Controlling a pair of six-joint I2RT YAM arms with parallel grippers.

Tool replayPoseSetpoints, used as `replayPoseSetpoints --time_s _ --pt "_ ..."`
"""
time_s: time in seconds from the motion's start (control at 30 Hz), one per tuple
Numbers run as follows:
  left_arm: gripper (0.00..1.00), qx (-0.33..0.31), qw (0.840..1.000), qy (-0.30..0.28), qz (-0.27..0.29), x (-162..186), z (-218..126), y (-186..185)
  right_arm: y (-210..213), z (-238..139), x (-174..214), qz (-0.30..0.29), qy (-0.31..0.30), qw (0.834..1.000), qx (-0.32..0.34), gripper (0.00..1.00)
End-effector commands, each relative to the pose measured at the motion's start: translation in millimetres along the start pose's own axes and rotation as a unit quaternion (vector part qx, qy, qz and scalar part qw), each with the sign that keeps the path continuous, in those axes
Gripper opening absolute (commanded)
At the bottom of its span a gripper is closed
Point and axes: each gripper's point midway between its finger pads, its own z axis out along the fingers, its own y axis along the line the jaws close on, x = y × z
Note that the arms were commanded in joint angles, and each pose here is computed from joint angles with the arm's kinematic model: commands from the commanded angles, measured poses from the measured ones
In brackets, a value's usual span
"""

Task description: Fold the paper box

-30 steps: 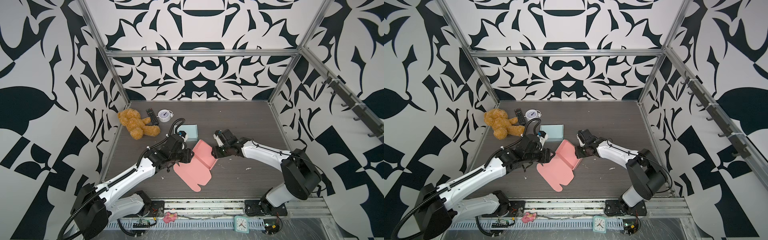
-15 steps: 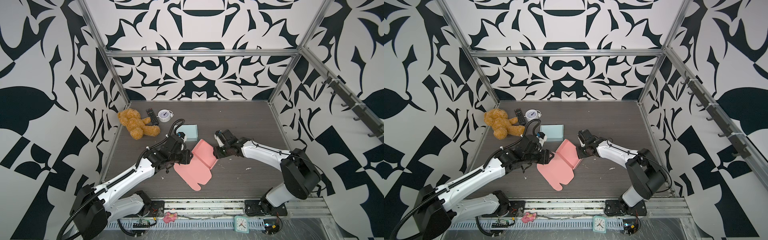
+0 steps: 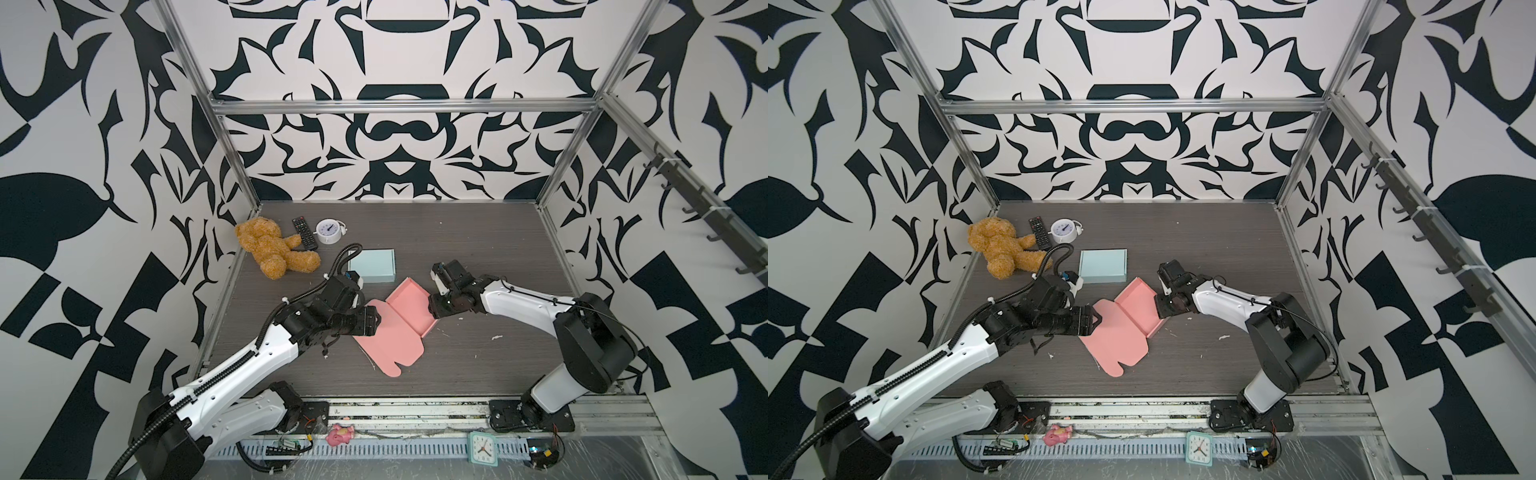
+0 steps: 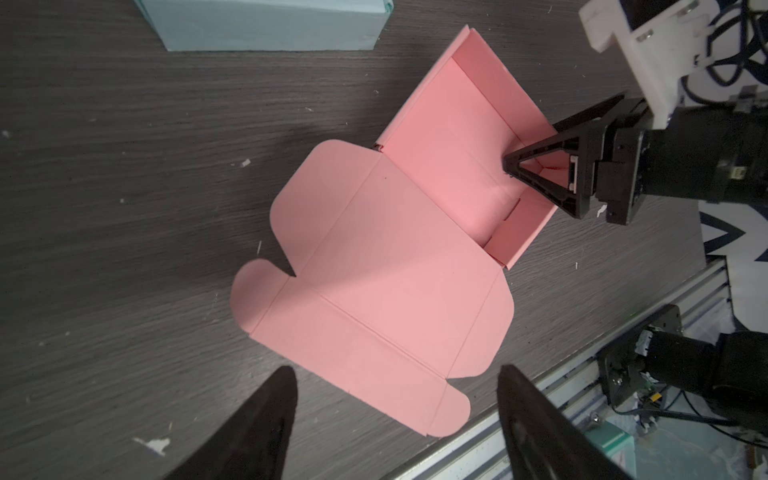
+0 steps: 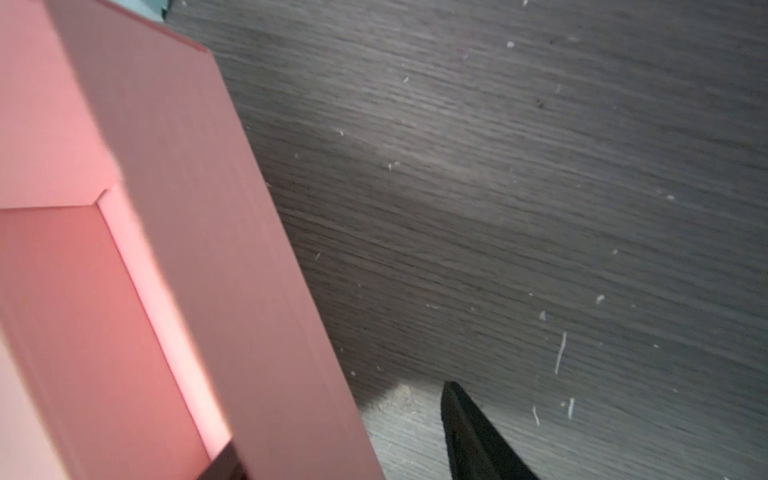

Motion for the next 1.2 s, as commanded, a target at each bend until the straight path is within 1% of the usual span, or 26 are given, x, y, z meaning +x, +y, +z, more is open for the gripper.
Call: replayPoseSetpoints --time_s 0.0,0.1,0.23,0.57,0.8,0.9,0.93,1.07,1.17 --pt "0.81 -0.033 0.998 0.017 -0.045 15.6 -5.3 18.8 -2.7 1.6 -0.6 0.002 -0.005 1.0 0.002 0.61" --pt "0.82 -0.044 0.996 0.017 -0.071 23.0 -6.3 27.3 -3.3 4.0 0.8 0.004 -0.004 1.0 0.001 0.61" --pt "0.82 -0.029 0.995 0.02 -0.096 31.9 0.1 28.8 -3.0 6.3 2.2 0.005 -0.003 1.0 -0.002 0.61" --pt "0.81 0.026 0.986 0.01 -0.165 36.4 25.5 22.4 -5.5 9.6 9.9 0.01 0.0 1.0 -0.003 0.61" --pt "0.81 0.056 0.982 0.016 -0.18 33.5 42.0 12.1 -4.4 10.6 13.8 0.014 0.003 1.0 -0.009 0.61" --pt "0.76 0.064 0.981 0.016 -0.182 30.7 47.8 8.6 -4.1 10.4 17.1 0.012 0.009 1.0 -0.01 0.61" --pt "0.73 0.066 0.981 0.016 -0.184 29.6 49.0 7.3 -4.5 10.1 18.1 0.012 0.011 1.0 -0.01 0.61" --pt "0.54 0.063 0.98 0.017 -0.187 28.2 53.3 7.4 -3.5 7.7 18.5 0.012 0.007 1.0 -0.014 0.61" --pt "0.44 0.063 0.979 0.015 -0.193 26.8 54.9 7.3 -2.7 6.4 17.9 0.013 0.005 1.0 -0.016 0.61"
